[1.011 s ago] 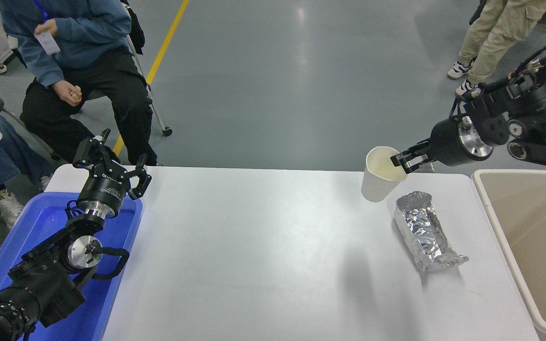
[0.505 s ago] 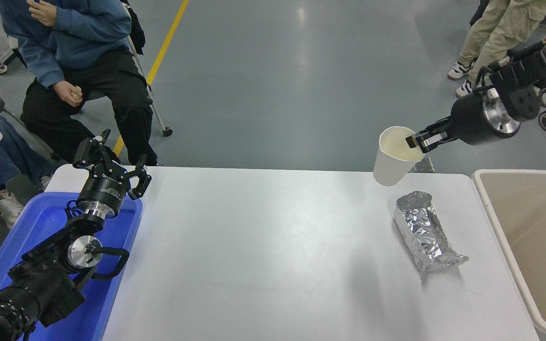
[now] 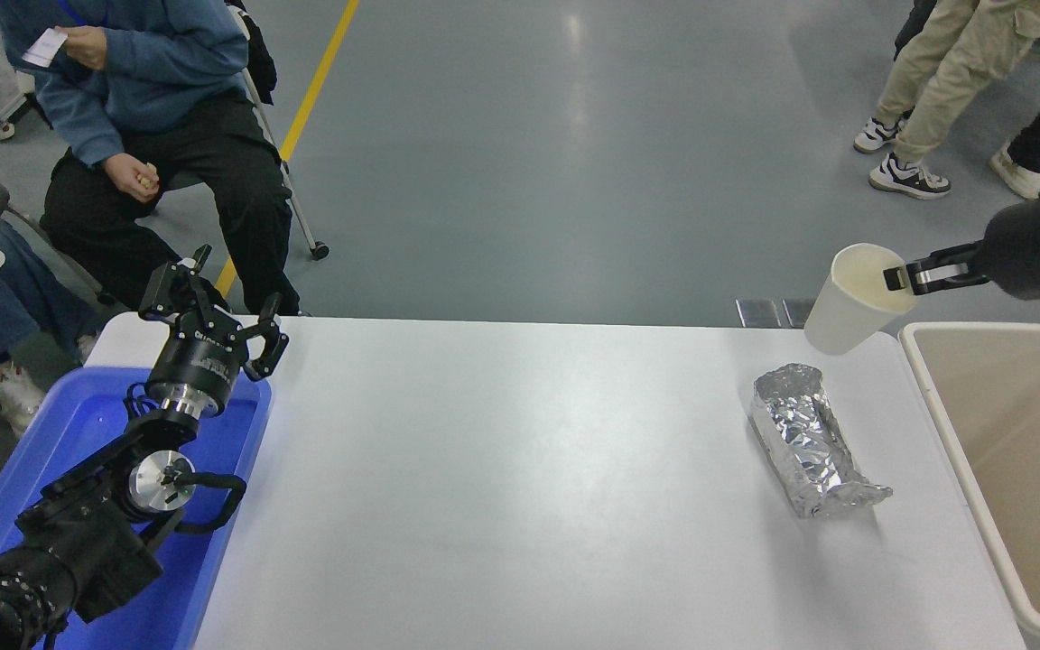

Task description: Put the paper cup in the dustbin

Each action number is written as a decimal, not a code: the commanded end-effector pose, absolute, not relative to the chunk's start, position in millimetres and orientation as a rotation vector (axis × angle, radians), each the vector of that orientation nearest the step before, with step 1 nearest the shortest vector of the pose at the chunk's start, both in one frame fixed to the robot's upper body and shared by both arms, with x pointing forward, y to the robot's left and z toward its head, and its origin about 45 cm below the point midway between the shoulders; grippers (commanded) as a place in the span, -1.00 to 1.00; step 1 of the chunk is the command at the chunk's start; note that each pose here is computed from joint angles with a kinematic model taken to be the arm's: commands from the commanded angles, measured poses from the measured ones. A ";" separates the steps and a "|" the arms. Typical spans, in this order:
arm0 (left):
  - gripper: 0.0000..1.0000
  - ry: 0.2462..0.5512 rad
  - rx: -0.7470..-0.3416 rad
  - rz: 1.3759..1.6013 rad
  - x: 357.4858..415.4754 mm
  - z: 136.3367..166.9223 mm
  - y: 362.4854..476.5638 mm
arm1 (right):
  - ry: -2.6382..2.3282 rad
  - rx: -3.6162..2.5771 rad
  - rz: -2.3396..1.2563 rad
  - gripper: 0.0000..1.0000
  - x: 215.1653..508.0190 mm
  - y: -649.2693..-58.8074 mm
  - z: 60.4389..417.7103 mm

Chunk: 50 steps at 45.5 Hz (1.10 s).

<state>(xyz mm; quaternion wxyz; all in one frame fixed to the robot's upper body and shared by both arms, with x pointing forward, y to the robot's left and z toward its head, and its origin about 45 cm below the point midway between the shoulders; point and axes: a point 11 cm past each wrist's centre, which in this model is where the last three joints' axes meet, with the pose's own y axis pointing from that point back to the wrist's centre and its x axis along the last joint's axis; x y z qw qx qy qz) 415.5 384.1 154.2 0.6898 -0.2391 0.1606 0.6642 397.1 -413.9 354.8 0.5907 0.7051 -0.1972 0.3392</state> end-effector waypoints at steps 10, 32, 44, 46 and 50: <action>1.00 0.359 -0.535 1.486 415.5 154.2 384.2 | -0.829 1.576 0.533 -1.00 341.2 -538.4 330.8; 1.00 0.359 -0.535 1.486 415.5 154.2 384.2 | -1.133 1.467 0.316 -1.00 309.5 -601.5 270.2; 1.00 0.360 -0.536 1.484 415.5 154.3 384.1 | -1.333 1.402 0.218 -1.00 300.7 -620.0 235.0; 1.00 0.359 -0.534 1.485 415.4 154.0 384.0 | -1.353 1.394 0.204 -1.00 298.5 -620.2 226.7; 1.00 0.359 -0.535 1.486 415.5 154.2 384.2 | -1.381 1.389 0.172 -1.00 294.8 -617.3 209.1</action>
